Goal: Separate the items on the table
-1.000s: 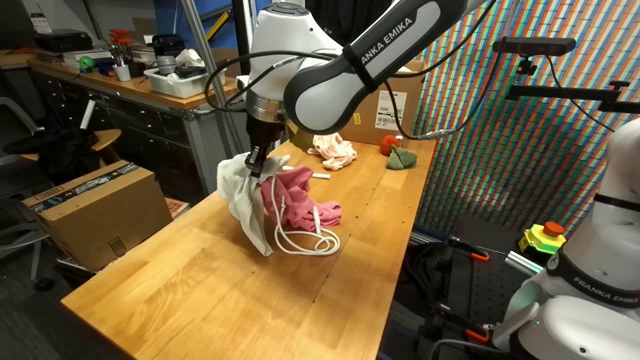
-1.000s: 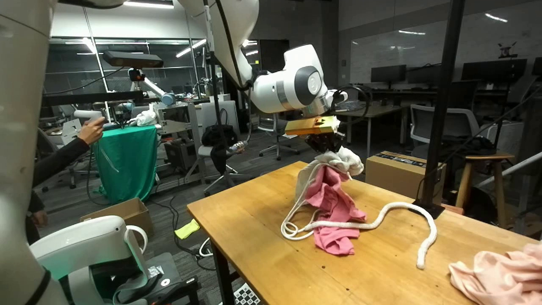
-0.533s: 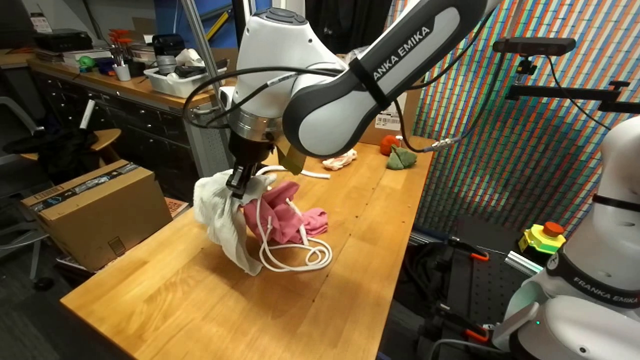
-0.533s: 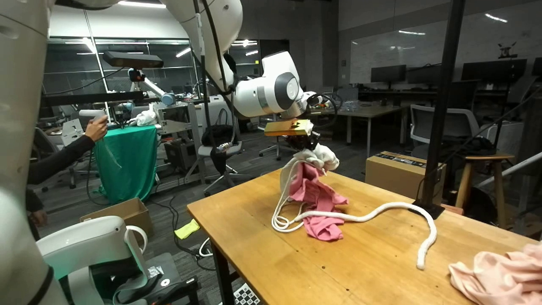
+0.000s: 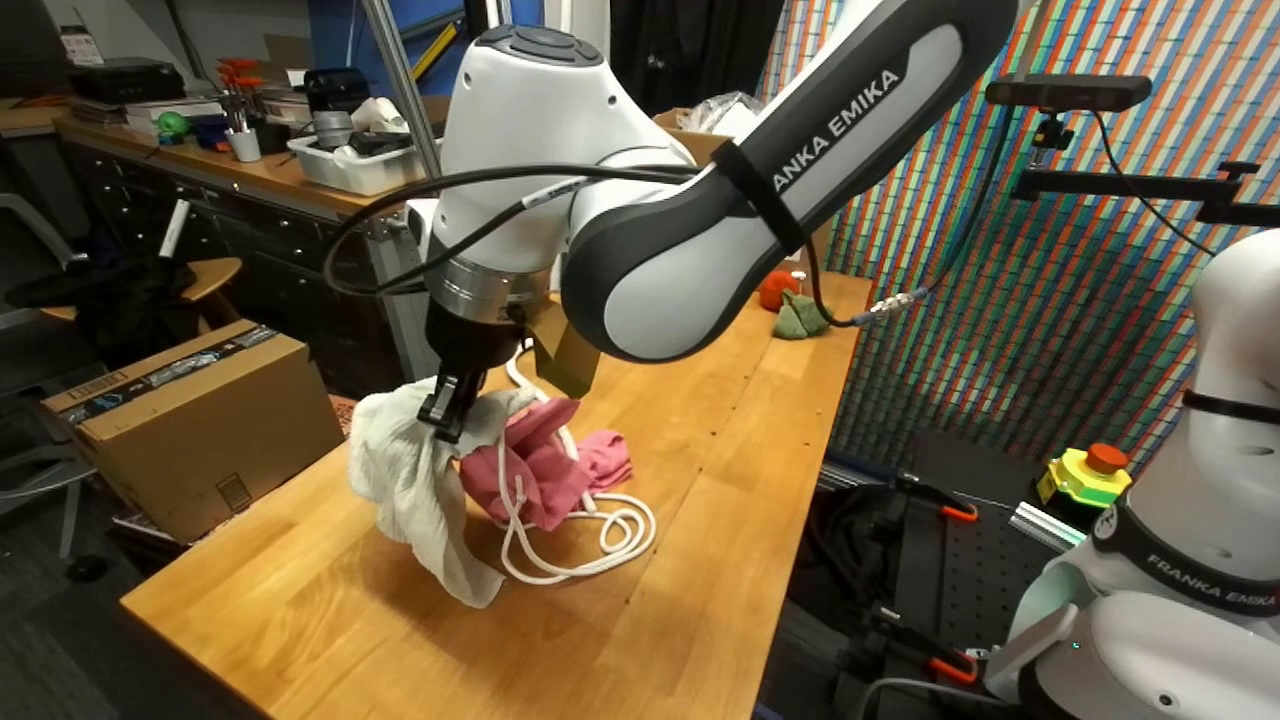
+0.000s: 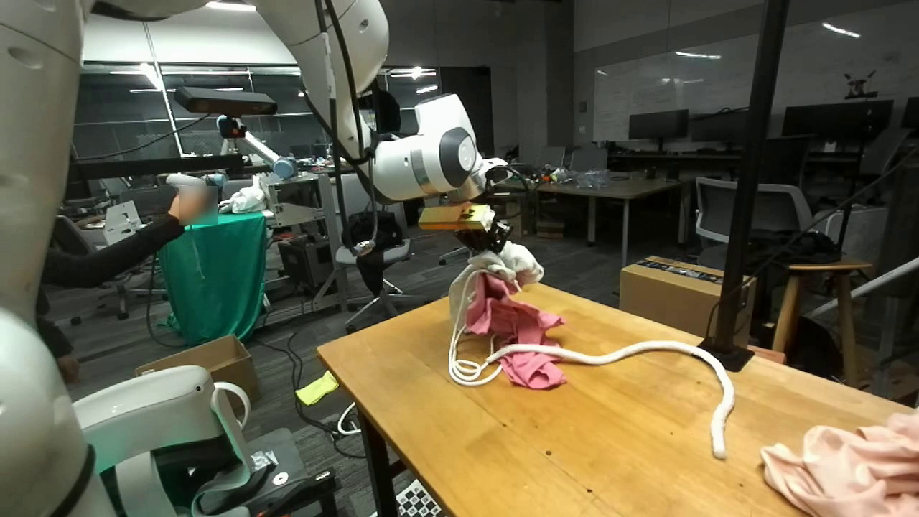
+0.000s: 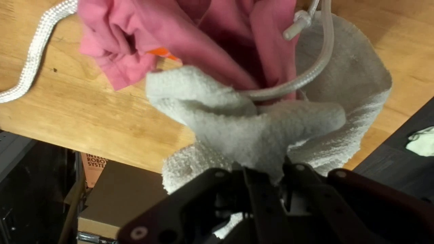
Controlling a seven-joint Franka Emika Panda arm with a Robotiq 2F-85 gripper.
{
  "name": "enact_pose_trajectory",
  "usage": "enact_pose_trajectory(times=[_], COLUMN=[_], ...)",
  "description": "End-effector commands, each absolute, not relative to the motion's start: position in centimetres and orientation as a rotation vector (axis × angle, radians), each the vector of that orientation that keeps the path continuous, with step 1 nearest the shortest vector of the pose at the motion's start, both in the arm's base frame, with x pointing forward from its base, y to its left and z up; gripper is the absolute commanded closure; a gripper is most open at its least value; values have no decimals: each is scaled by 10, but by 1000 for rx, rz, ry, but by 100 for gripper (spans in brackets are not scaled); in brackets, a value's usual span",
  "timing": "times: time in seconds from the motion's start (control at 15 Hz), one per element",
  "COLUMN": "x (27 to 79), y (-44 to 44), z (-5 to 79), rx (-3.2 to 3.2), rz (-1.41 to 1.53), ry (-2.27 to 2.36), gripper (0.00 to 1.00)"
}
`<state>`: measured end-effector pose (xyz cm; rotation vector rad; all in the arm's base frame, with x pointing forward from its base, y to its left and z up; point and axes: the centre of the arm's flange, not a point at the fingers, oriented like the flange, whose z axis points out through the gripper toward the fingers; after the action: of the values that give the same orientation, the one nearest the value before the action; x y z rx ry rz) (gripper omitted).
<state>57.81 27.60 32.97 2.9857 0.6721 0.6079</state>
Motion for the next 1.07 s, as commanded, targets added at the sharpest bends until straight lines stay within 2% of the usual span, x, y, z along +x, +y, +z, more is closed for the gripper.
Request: enact_pose_trajectory(times=[0.0,0.27,0.8,0.87,0.93,1.0], x=[579,574,595,601,606,610], y=[306,342,373,370,364,359], z=[341,349,346,344,343,340], rx=[2911,2789,2904,2908,2906,2900], rz=[521,444,714,731,729,725], ry=[741,843,574,538,516,500], gripper=[92,92,92,74,62,56])
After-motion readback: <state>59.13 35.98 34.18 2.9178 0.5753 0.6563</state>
